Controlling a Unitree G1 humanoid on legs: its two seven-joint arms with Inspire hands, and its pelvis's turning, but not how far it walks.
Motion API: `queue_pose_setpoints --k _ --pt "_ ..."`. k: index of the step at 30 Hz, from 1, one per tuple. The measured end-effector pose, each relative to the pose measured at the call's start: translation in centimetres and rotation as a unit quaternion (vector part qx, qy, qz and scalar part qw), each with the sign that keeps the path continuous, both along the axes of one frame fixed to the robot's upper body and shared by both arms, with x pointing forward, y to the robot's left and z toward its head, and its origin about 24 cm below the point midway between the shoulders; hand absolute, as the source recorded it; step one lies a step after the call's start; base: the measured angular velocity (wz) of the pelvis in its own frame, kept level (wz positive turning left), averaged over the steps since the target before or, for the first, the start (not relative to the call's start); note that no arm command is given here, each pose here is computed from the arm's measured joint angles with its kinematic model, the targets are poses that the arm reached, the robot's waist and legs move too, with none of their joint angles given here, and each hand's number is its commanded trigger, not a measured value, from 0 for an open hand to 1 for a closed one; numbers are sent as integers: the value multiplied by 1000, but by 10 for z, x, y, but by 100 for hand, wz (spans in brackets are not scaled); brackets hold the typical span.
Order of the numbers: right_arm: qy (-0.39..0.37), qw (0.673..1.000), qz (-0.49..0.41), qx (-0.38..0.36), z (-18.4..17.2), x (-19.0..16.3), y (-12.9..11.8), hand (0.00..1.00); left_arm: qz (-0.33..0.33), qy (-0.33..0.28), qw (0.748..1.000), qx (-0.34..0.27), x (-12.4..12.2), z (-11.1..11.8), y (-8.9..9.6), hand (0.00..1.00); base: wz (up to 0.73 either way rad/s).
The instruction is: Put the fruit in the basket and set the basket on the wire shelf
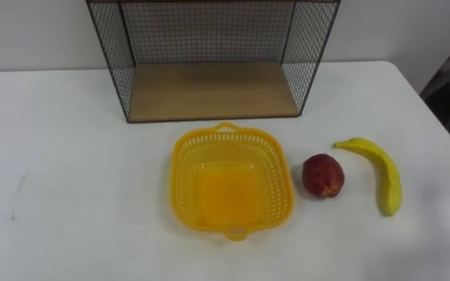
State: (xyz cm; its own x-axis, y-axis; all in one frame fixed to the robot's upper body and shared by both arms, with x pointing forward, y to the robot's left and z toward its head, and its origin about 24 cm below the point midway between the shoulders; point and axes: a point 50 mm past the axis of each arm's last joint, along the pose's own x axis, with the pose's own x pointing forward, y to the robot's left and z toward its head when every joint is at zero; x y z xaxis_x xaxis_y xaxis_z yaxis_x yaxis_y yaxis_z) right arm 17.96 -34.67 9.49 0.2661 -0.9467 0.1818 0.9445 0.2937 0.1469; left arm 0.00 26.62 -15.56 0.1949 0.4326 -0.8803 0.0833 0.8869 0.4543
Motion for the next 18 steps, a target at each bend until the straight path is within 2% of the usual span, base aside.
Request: queue_pose_setpoints --k 4,9,18 --pt "6 993 106 -47 9 21 27 0 -15 5 1000 -5 0 -1 -2 0 0" --pt "60 968 239 -43 -12 40 56 0 -39 9 999 -16 2 -2 -8 0 6" --pt "114 929 351 -36 -36 50 74 0 -45 17 998 -30 -1 -3 -11 0 6"
